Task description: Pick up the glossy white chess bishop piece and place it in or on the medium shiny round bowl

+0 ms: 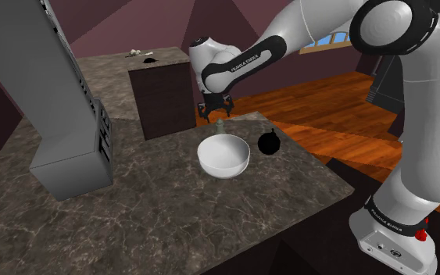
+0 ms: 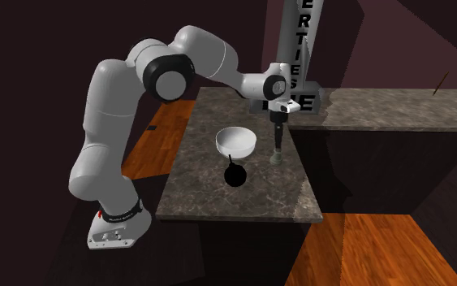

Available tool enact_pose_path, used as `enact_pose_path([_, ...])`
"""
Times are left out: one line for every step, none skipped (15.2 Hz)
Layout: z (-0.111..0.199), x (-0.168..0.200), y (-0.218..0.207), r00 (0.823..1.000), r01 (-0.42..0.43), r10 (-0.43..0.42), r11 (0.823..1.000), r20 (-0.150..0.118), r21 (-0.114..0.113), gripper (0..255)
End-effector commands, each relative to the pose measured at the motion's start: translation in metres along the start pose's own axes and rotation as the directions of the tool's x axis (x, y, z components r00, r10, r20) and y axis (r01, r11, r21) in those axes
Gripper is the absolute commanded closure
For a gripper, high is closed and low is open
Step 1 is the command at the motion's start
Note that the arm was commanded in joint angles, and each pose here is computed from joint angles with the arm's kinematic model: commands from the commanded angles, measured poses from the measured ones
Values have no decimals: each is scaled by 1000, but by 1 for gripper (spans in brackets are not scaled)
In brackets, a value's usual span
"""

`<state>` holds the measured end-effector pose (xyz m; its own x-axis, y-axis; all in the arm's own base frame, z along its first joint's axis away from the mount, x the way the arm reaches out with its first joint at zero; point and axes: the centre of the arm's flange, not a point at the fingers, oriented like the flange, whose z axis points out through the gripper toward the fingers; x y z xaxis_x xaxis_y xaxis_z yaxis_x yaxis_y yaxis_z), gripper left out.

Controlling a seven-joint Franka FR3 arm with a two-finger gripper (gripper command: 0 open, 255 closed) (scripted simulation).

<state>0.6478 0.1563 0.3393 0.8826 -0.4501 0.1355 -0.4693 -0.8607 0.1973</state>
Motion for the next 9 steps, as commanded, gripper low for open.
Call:
enact_pose_path([11,2,-1,1000,-2,2,1000,-1,-1,0])
enact_pose_path([16,2,-1,1000,-2,2,1000,-1,-1,0])
enact_pose_path([22,2,-1,1000,-2,2,1000,-1,-1,0])
enact_pose_path([27,2,-1,1000,-2,2,1000,-1,-1,0])
enact_pose_path([30,2,-1,1000,-2,2,1000,-1,-1,0])
enact_pose_path([30,2,-1,1000,-2,2,1000,-1,-1,0])
enact_pose_path([30,2,-1,1000,-2,2,1000,-1,-1,0])
enact_pose_path([30,2,-1,1000,-2,2,1000,-1,-1,0])
enact_pose_path([30,2,-1,1000,-2,2,1000,-1,-1,0])
